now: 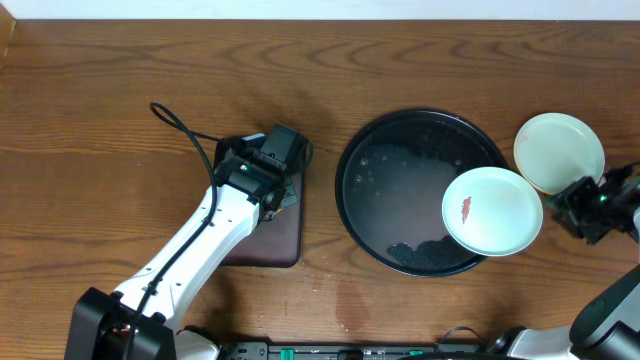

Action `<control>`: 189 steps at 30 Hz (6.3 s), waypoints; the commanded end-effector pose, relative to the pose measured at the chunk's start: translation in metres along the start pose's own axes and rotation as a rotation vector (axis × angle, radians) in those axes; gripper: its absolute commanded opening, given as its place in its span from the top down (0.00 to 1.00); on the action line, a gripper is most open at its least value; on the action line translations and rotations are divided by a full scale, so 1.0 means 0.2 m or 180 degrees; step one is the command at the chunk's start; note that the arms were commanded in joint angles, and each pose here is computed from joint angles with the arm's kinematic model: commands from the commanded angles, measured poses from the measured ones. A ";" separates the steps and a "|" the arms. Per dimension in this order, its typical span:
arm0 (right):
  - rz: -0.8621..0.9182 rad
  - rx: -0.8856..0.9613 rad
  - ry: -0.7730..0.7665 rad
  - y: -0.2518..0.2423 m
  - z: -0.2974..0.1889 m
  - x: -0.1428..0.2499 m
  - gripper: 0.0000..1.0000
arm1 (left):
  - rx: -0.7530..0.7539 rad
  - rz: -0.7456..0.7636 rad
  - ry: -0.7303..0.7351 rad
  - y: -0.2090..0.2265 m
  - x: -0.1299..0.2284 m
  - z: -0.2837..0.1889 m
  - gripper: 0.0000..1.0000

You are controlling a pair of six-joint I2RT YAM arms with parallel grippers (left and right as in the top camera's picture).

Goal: Clean dirty plates on tray and stack at the side
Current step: 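Drag the remaining green plate with the right gripper to the tray center, then carry the sponge with the left gripper onto the green plate, then scrub the green plate with the sponge in the left gripper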

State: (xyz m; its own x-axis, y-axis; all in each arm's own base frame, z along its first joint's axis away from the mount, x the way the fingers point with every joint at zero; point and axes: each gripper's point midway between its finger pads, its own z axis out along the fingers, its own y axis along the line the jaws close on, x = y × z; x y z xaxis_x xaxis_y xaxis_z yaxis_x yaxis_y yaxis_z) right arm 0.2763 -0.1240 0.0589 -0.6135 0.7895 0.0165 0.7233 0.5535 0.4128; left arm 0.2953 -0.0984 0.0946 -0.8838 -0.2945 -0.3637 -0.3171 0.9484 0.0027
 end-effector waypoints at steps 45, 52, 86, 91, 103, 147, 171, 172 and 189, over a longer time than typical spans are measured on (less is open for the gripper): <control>-0.0670 0.0652 0.0194 0.03 0.17 0.20 0.99 | 0.0134 -0.0106 -0.0032 -0.05 -0.03 0.00 0.92; -0.0986 0.0073 0.0179 0.30 0.16 0.19 0.99 | 0.0135 -0.0109 -0.0033 -0.05 -0.03 0.00 0.93; -0.2523 0.0612 0.0475 0.52 0.69 0.52 0.99 | 0.1806 0.0821 0.0153 -0.52 0.01 -0.15 0.93; -0.2490 0.0659 0.0546 0.48 0.77 0.52 0.99 | 0.2033 0.0780 0.0057 -0.63 0.01 -0.20 0.93; -0.2495 0.0609 0.0539 0.49 0.79 0.52 0.99 | 0.2502 0.0324 -0.0100 -1.03 0.03 -0.19 0.93; -0.2492 0.0567 0.0558 0.50 0.79 0.53 0.99 | 0.0886 -0.0089 -0.1280 -0.96 0.02 0.43 0.92; -0.2489 0.0573 0.0567 0.50 0.79 0.53 0.99 | 0.2238 0.0348 0.0763 -1.34 0.73 0.24 0.92; -0.2489 0.0573 0.0568 0.50 0.79 0.53 0.99 | 0.2116 0.0319 0.0706 -1.31 0.71 0.27 0.92; -0.2489 0.0573 0.0568 0.50 0.79 0.53 0.99 | 0.0801 -0.0152 -0.0733 -0.87 0.12 0.46 0.93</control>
State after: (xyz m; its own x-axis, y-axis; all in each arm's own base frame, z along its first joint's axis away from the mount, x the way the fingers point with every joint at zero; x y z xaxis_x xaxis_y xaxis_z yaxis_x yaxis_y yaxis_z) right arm 0.3635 0.0594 -0.0002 -0.9733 0.1196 -0.1959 0.0655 0.9628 0.2622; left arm 0.3420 -0.3150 0.0094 -0.8399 -0.3371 -0.4252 -0.1555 0.9003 -0.4065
